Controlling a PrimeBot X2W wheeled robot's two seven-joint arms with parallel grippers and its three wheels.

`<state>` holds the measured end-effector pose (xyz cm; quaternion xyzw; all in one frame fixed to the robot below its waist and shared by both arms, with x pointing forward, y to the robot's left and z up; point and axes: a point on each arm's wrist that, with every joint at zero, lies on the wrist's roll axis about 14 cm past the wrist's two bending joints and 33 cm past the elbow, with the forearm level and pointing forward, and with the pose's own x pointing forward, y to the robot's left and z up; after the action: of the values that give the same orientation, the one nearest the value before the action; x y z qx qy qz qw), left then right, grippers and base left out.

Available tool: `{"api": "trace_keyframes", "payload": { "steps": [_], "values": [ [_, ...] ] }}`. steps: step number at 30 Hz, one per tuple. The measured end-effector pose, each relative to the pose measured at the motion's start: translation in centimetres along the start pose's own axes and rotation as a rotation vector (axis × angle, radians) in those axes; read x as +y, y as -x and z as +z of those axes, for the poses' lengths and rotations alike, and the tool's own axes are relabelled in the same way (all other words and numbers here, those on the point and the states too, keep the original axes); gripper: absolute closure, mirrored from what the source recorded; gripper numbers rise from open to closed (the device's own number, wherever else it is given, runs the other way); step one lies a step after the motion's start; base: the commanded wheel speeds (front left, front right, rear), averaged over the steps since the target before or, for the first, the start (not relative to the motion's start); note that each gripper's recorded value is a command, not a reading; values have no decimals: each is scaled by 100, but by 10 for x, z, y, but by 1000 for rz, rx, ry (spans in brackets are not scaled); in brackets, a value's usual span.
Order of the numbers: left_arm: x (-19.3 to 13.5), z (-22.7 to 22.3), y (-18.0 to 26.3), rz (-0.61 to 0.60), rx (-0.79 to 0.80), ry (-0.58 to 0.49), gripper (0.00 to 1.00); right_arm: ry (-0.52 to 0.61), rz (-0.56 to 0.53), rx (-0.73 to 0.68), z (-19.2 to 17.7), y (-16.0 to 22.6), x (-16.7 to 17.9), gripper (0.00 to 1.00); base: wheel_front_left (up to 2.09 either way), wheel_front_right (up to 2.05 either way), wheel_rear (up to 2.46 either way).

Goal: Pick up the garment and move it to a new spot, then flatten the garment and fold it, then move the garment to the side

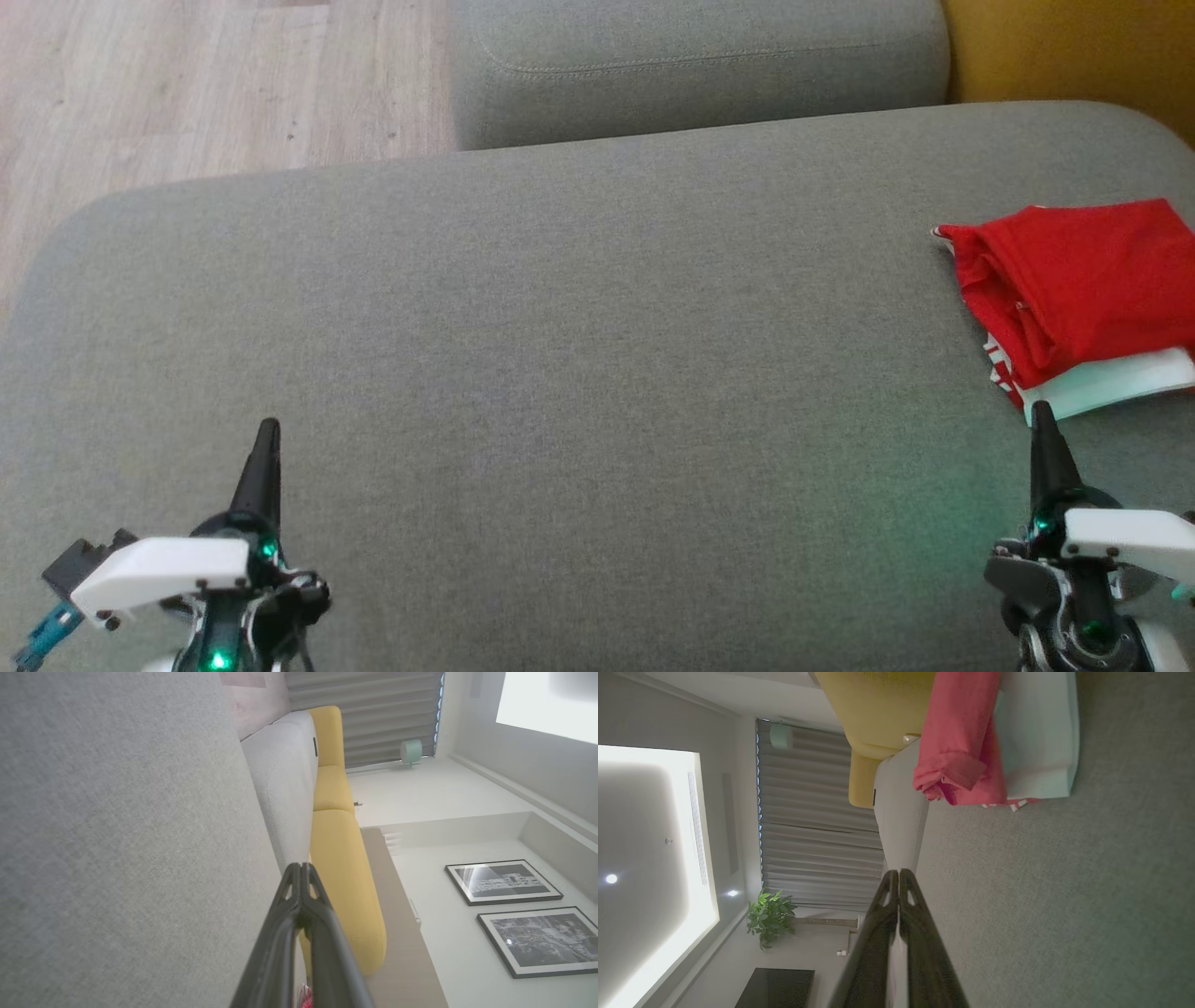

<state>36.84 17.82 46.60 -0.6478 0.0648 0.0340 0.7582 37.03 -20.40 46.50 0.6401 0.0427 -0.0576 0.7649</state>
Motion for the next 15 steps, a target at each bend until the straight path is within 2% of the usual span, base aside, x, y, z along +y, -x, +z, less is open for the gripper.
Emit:
{"api": "trace_keyframes", "payload": {
  "steps": [15],
  "values": [
    [-9,8,-3,-43,-5,149,100,-165,29,2,4,0,7,100,0,0,0]
  ]
}}
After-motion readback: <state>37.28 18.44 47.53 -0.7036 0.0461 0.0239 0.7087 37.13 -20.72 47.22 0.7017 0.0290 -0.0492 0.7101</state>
